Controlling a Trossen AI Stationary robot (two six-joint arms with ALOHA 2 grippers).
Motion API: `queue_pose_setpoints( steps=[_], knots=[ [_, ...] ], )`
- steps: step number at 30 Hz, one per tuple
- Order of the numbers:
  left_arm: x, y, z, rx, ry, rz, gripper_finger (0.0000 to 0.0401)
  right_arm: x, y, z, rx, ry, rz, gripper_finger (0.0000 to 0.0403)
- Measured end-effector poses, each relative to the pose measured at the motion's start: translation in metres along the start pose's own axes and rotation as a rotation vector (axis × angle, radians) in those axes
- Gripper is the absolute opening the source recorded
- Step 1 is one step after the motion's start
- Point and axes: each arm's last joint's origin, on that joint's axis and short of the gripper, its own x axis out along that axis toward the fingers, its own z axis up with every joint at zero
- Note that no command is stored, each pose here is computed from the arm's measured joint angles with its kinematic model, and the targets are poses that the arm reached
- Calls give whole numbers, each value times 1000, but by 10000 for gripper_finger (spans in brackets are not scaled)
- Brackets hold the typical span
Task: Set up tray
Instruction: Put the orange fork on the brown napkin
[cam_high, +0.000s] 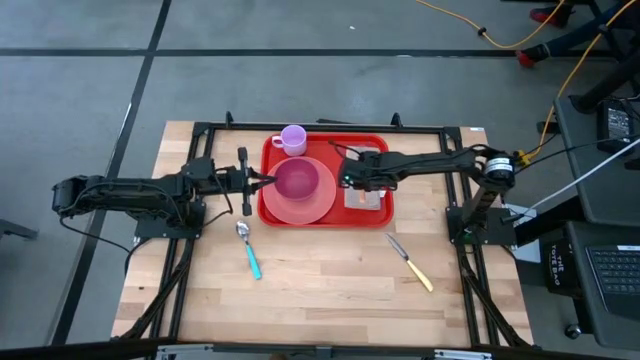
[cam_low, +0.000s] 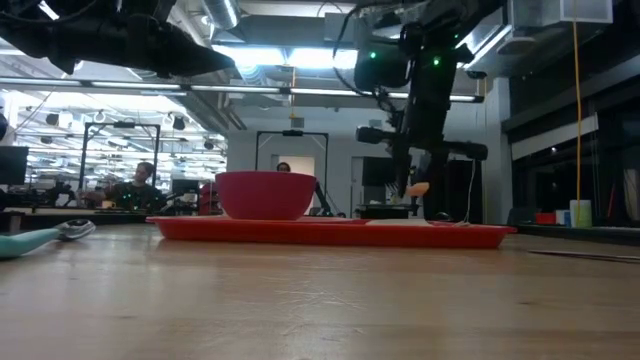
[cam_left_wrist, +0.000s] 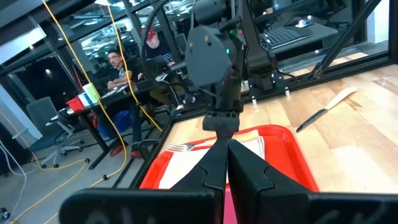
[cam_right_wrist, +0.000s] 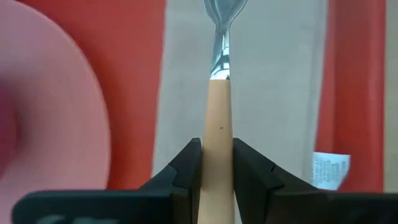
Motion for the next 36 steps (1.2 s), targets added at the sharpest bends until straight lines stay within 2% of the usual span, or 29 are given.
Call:
queue_pose_setpoints(
  steps=[8, 16, 21, 28, 36],
  knots=[
    [0, 0, 0, 0, 0, 0, 4, 17, 2, 8, -20, 50, 3, 72],
    [0, 0, 0, 0, 0, 0, 6, 22, -2, 25, 24, 70, 15, 72],
    [0, 0, 0, 0, 0, 0, 3, 24, -2, 24, 29, 73, 24, 72],
    [0, 0, 0, 0, 0, 0, 8, 46, -14, 12, 76, 73, 71, 72],
    [0, 0, 0, 0, 0, 0, 3, 52, -20, 8, 89, 72, 63, 72]
  ],
)
